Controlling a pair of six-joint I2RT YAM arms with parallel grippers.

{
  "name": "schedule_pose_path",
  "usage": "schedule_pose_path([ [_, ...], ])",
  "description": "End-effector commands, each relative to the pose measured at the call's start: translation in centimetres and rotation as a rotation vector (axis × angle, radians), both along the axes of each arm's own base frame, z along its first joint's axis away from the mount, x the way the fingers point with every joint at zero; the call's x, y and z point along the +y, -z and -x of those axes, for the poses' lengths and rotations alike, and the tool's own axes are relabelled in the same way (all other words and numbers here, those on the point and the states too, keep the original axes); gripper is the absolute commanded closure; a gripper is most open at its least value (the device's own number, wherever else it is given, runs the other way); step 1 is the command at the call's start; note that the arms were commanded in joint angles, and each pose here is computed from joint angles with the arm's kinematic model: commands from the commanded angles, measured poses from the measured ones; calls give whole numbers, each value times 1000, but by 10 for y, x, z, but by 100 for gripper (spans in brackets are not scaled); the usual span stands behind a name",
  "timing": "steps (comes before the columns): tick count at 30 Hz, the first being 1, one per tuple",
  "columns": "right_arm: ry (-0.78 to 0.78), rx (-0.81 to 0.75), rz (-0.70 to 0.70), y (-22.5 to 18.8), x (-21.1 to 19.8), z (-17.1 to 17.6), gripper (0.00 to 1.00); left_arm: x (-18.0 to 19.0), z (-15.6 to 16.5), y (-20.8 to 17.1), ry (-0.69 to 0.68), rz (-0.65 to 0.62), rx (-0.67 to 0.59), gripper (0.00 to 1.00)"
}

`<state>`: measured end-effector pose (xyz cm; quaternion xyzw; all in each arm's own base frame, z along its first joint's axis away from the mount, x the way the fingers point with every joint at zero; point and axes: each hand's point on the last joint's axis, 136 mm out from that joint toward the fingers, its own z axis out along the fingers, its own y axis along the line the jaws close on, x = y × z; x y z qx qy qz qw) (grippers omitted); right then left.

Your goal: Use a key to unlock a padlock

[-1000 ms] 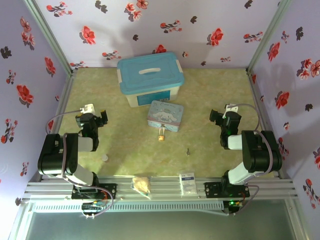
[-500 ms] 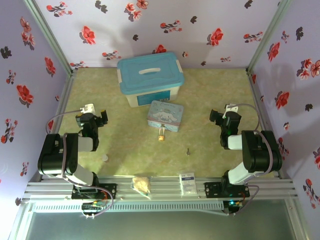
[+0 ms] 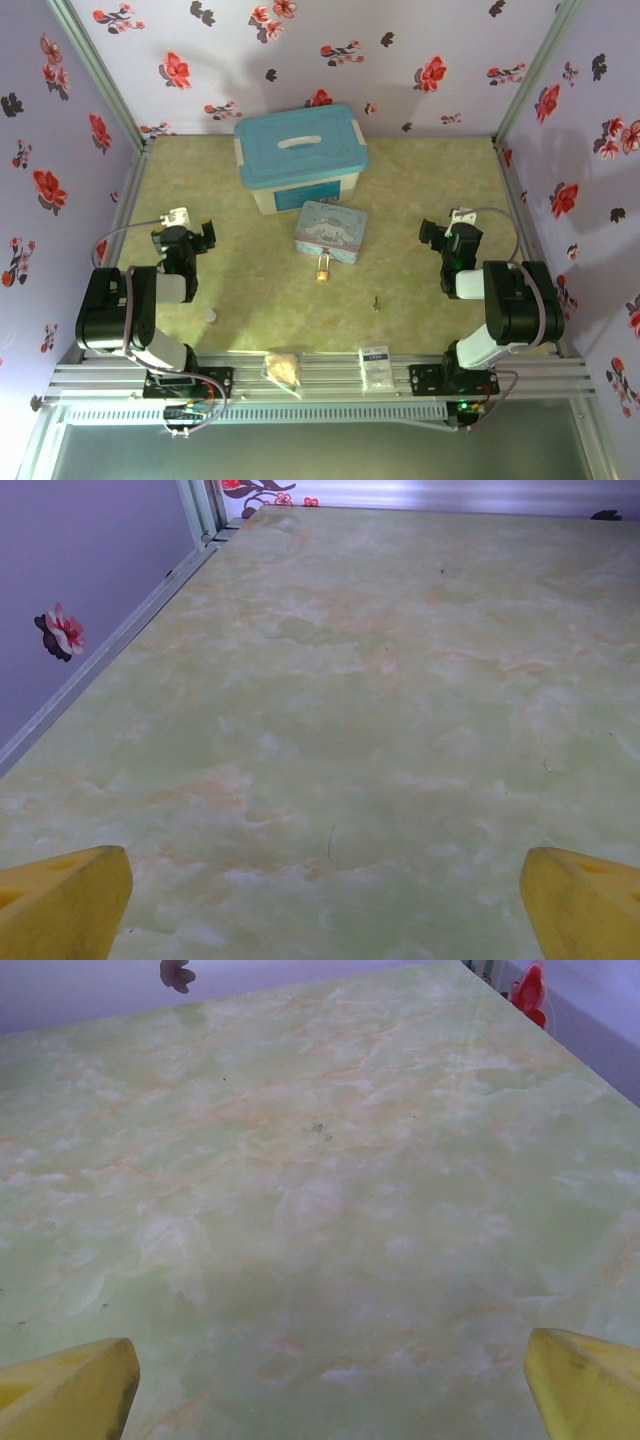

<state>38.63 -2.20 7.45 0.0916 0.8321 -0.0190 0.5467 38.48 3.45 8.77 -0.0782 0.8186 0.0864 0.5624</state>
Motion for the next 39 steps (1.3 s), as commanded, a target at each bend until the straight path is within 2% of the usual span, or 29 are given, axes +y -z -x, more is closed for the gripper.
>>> schedule_pose_path([
  [1,4,-66,23,-23,-1,-7,1,1,0,-32,-10,-20,-77,0],
  [6,-20,-56,23,-42,3,-2,1,5,6,-62,-40,-1,-71,0],
  [10,6,-24,-45,-62,3,7,1,9,13,-85,-120,157,-79,0],
  [13,-23,-74,-140,-88,14,18,1,-17,17,-98,8,273,-136,0],
  [16,-36,-153,-289,-111,24,32,1,-20,30,-98,10,394,-236,0],
  [18,-50,-162,-377,-117,31,42,1,-32,35,-103,73,479,-293,0],
  [23,-142,13,-520,-104,60,57,1,-74,41,-105,210,632,-144,0],
  [27,-192,176,-595,-79,84,75,3,-110,57,-107,306,620,-54,0],
  [30,-236,267,-551,-66,107,93,6,-146,69,-96,393,598,57,0],
  [33,-254,373,-408,-49,126,116,7,-191,86,-86,495,568,159,0],
  [36,-270,452,-306,-34,138,135,10,-226,100,-85,578,558,200,0],
  [39,-288,496,-272,-20,151,151,12,-254,114,-86,640,563,220,0],
])
